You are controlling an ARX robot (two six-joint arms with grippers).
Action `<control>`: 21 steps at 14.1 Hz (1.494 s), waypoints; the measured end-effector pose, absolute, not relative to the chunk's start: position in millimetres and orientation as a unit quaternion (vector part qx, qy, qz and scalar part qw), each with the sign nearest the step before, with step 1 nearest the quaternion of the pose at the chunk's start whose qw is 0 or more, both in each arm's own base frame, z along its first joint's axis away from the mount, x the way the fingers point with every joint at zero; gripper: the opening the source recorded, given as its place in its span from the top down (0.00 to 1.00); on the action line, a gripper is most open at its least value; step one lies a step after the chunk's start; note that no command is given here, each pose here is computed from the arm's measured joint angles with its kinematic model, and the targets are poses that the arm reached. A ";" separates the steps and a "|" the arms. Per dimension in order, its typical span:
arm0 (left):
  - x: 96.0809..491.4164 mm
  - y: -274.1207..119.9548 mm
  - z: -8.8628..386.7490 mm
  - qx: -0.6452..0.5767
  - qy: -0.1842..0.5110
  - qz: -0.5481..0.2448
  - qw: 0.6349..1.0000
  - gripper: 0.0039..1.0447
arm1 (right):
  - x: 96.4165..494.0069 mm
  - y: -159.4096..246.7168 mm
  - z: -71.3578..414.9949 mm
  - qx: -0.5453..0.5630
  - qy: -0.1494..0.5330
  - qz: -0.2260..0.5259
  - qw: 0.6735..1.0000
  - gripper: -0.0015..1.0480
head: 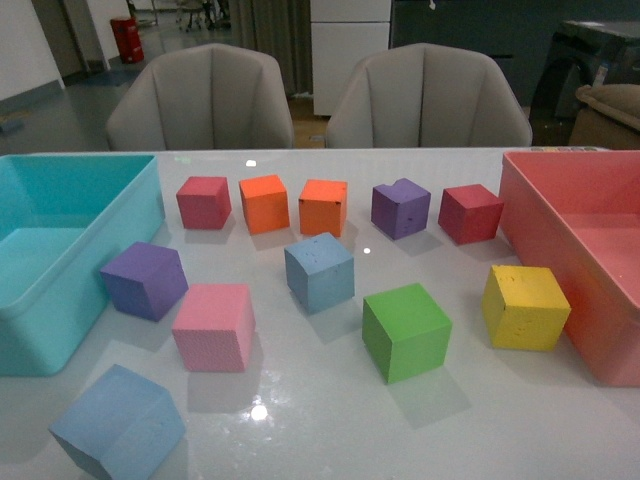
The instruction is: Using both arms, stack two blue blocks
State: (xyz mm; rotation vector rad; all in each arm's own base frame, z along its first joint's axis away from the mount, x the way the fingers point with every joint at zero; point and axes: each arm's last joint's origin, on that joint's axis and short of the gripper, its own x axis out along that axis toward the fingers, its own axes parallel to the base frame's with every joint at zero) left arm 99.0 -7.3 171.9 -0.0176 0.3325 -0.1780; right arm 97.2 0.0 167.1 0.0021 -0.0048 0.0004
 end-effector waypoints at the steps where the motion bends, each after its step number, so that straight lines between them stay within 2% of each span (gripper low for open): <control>1: 98.8 -9.6 175.4 -0.006 0.154 -0.101 0.983 0.06 | 97.2 0.0 167.1 0.001 -0.002 0.000 1.000 0.06; 2: 107.6 -10.8 186.8 -0.003 0.129 -0.100 0.987 0.06 | 97.2 0.0 167.1 0.001 -0.003 0.000 1.000 0.06; 5: 154.7 -33.6 177.1 0.006 0.160 -0.161 0.974 0.06 | 97.2 0.0 167.1 0.001 -0.003 0.000 1.000 0.06; 7: 183.3 -47.4 162.0 0.015 0.196 -0.188 0.962 0.06 | 97.2 0.0 167.1 0.001 -0.003 0.000 1.000 0.06; 8: 194.9 -52.8 142.5 0.020 0.242 -0.199 0.949 0.06 | 97.2 0.0 167.1 0.001 -0.003 0.000 1.000 0.06; 10: 206.3 -56.2 118.9 0.022 0.292 -0.206 0.934 0.06 | 97.2 0.0 167.1 0.001 -0.003 0.000 1.000 0.06; 14: 231.3 -52.0 96.4 0.013 0.325 -0.191 0.926 0.06 | 97.2 0.0 167.1 0.001 -0.003 0.000 1.000 0.06; 21: 242.1 -44.4 86.3 0.011 0.335 -0.170 0.927 0.06 | 97.2 0.0 167.1 0.001 -0.003 0.000 1.000 0.06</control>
